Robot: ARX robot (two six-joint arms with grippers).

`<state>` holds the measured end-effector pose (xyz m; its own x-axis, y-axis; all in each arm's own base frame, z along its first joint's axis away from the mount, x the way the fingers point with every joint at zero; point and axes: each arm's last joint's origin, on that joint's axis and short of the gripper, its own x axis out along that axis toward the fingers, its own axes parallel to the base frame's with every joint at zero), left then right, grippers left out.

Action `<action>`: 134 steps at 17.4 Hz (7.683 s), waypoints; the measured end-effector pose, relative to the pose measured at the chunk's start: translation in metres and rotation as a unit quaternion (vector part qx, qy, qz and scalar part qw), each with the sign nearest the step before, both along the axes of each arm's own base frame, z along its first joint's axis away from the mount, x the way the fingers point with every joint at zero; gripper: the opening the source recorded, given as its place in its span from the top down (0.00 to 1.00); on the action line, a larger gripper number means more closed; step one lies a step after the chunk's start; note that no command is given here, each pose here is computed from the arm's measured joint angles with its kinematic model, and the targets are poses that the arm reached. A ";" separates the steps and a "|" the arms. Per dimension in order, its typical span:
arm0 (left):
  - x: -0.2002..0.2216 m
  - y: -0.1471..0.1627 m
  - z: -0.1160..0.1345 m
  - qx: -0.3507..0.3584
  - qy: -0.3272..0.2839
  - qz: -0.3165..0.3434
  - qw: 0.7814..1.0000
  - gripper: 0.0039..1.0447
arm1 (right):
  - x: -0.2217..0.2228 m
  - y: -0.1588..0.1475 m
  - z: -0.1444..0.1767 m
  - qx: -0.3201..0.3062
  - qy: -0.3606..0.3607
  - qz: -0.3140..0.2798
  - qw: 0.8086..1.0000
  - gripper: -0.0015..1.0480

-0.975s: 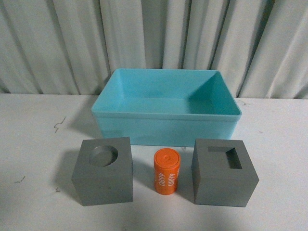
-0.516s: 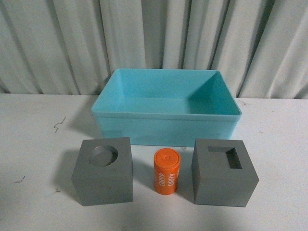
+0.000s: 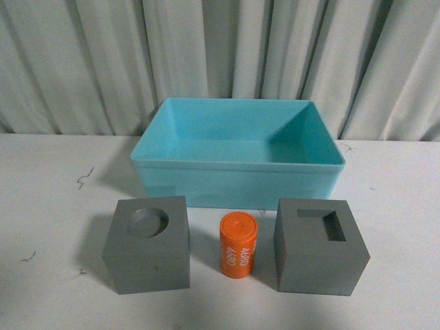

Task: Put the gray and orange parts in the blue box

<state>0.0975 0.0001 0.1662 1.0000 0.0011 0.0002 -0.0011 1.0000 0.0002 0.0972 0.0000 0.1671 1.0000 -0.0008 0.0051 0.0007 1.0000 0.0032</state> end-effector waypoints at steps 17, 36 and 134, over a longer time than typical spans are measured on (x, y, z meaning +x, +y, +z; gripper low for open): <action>0.000 0.000 0.000 0.000 0.000 -0.001 1.000 0.06 | 0.013 -0.005 0.004 0.038 0.156 -0.087 0.983 0.06; 0.000 0.000 0.000 0.000 0.000 0.000 1.000 0.06 | 0.176 0.090 -0.067 0.027 0.281 0.021 0.959 0.06; 0.000 0.000 0.000 0.000 0.000 0.000 1.000 0.06 | 0.000 0.000 0.000 0.001 0.000 0.000 1.000 0.88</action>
